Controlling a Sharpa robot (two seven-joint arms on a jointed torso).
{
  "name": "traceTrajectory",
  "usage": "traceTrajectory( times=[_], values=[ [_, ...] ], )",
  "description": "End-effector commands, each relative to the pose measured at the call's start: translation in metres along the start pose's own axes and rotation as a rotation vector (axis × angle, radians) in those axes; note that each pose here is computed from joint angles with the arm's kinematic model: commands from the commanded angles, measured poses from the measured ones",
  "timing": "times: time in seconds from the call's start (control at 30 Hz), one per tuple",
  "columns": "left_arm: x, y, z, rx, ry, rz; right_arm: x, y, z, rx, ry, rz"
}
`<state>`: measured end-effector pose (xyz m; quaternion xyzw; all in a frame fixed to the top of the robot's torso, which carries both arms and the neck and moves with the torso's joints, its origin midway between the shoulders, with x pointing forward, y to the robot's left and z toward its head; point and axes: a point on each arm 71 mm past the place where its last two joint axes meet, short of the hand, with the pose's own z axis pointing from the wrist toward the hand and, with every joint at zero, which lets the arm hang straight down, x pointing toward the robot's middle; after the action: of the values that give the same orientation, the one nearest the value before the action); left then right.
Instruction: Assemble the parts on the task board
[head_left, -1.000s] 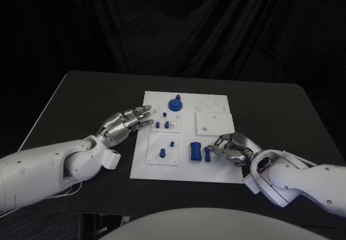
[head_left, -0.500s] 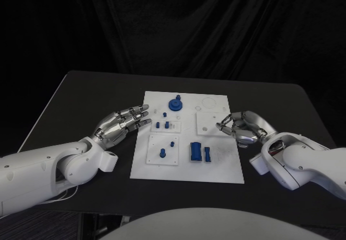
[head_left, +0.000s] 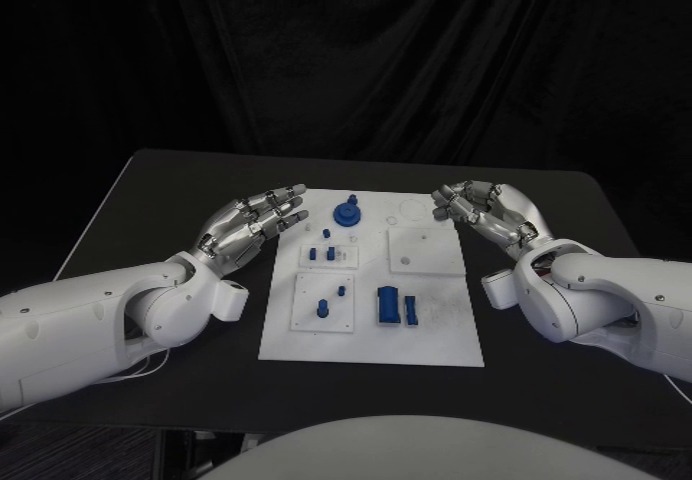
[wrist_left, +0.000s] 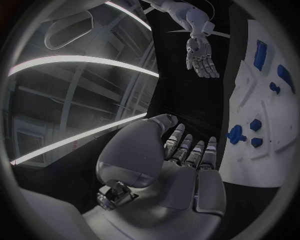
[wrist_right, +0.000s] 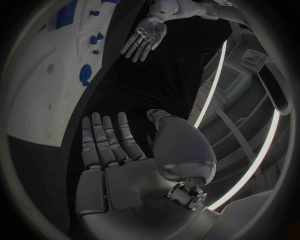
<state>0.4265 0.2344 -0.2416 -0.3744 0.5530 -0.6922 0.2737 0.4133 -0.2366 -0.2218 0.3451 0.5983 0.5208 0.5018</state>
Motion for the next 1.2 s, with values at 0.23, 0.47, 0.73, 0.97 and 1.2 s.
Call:
traceTrajectory(
  times=[0.23, 0.47, 0.73, 0.97, 1.2],
  values=[
    [0.0068, -0.0039, 0.0209, 0.169, 0.012, -0.032, -0.002, -0.020, -0.005, -0.115, 0.036, 0.174],
    [0.0101, 0.0034, 0.0297, 0.181, 0.015, -0.037, -0.001, -0.038, -0.013, -0.114, 0.025, 0.172],
    [0.0113, 0.0154, 0.0334, 0.001, -0.007, -0.003, 0.004, -0.042, -0.002, 0.013, -0.014, 0.144],
    [0.0128, 0.0121, 0.0399, -0.001, -0.108, 0.054, 0.018, -0.018, 0.033, 0.037, -0.147, 0.187],
    [0.0146, 0.0056, 0.0479, -0.010, -0.280, 0.133, 0.028, 0.000, 0.056, 0.072, -0.246, 0.239]
  ],
)
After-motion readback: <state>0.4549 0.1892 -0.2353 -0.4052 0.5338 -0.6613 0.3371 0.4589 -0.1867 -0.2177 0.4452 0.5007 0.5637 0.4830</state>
